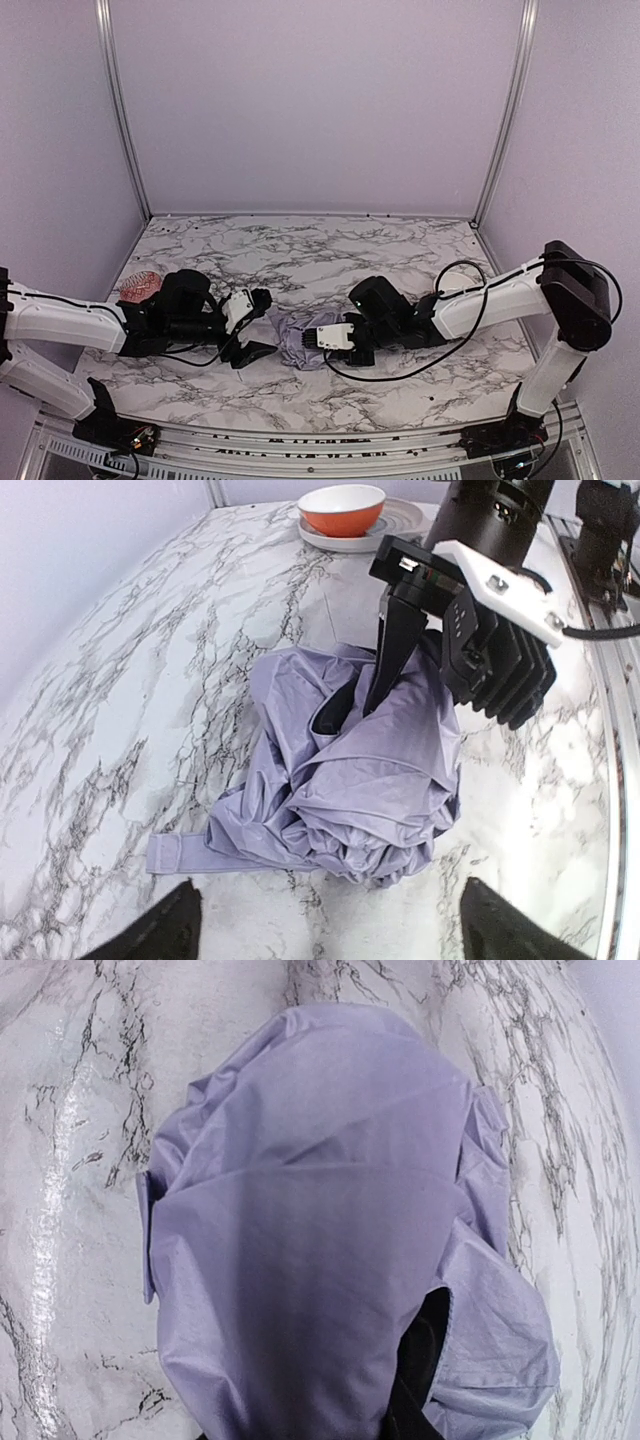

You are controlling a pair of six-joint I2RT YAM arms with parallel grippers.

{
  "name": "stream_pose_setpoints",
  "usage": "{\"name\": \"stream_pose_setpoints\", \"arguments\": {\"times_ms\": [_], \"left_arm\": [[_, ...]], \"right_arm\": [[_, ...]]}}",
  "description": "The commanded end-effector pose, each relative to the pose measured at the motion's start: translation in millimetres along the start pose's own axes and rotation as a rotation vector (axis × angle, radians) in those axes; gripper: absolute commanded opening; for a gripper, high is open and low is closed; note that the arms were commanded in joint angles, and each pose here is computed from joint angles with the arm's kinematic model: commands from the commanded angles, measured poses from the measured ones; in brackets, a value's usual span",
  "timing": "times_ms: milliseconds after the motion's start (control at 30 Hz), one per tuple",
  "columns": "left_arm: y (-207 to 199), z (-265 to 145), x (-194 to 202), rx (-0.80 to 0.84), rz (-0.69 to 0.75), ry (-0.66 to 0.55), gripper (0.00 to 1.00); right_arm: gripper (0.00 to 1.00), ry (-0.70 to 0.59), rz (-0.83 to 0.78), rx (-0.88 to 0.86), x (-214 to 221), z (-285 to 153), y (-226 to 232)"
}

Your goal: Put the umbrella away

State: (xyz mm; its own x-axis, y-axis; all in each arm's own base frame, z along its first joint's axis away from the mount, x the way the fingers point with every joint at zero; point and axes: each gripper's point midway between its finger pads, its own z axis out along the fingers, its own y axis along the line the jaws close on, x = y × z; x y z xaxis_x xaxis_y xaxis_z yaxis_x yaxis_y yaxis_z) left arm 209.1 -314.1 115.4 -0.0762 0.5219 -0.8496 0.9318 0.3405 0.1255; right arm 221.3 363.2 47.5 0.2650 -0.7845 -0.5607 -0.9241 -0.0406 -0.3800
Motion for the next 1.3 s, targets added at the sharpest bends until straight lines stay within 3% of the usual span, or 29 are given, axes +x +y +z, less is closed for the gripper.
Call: {"name": "stream_pose_setpoints", "arguments": {"times_ms": [0, 67, 100, 200, 367, 633, 733, 933, 1033, 1100, 1267], "left_arm": [[-12.3, 0.0, -7.9, 0.0, -0.036, -0.068, 0.67], [-27.9, 8.0, 1.1, 0.04, -0.051, -0.034, 0.5], [-33.6, 12.8, 4.3, 0.048, -0.053, -0.014, 0.5], [-35.4, 25.5, 6.8, -0.006, -0.014, 0.027, 0.73], [-32.0, 28.6, -15.7, -0.022, 0.16, -0.011, 0.89], [-39.7, 28.4, -2.5, -0.016, 0.577, 0.023, 0.92], [-46.8, 35.5, 0.2, 0.034, 0.637, 0.037, 0.92], [-51.8, 69.8, 23.3, 0.107, 0.584, 0.155, 0.94], [-49.2, 83.2, 30.2, 0.104, 0.568, 0.193, 0.9], [-48.7, 86.5, 40.6, 0.112, 0.576, 0.236, 0.8], [-57.6, 79.3, 79.8, 0.211, 0.565, 0.405, 0.6]], "right_arm": [[0.13, 0.127, 0.134, -0.181, 40.1, 9.1, 39.0], [0.14, 0.147, 0.142, -0.198, 43.1, 10.6, 41.6], [0.15, 0.157, 0.149, -0.205, 44.4, 11.3, 42.4], [0.16, 0.158, 0.159, -0.239, 43.7, 12.0, 47.3], [0.17, 0.124, 0.22, -0.333, 37.3, 10.4, 55.2], [0.19, 0.141, 0.374, -0.514, 41.0, 7.3, 74.1], [0.2, 0.122, 0.407, -0.587, 36.4, 3.1, 81.7], [0.23, 0.094, 0.483, -0.635, 28.5, 7.1, 73.9], [0.26, 0.055, 0.486, -0.642, 21.0, 7.3, 70.0], [0.27, 0.037, 0.49, -0.65, 15.9, 6.5, 68.3], [0.43, -0.048, 0.607, -0.618, 15.3, -0.9, 34.4]]}}
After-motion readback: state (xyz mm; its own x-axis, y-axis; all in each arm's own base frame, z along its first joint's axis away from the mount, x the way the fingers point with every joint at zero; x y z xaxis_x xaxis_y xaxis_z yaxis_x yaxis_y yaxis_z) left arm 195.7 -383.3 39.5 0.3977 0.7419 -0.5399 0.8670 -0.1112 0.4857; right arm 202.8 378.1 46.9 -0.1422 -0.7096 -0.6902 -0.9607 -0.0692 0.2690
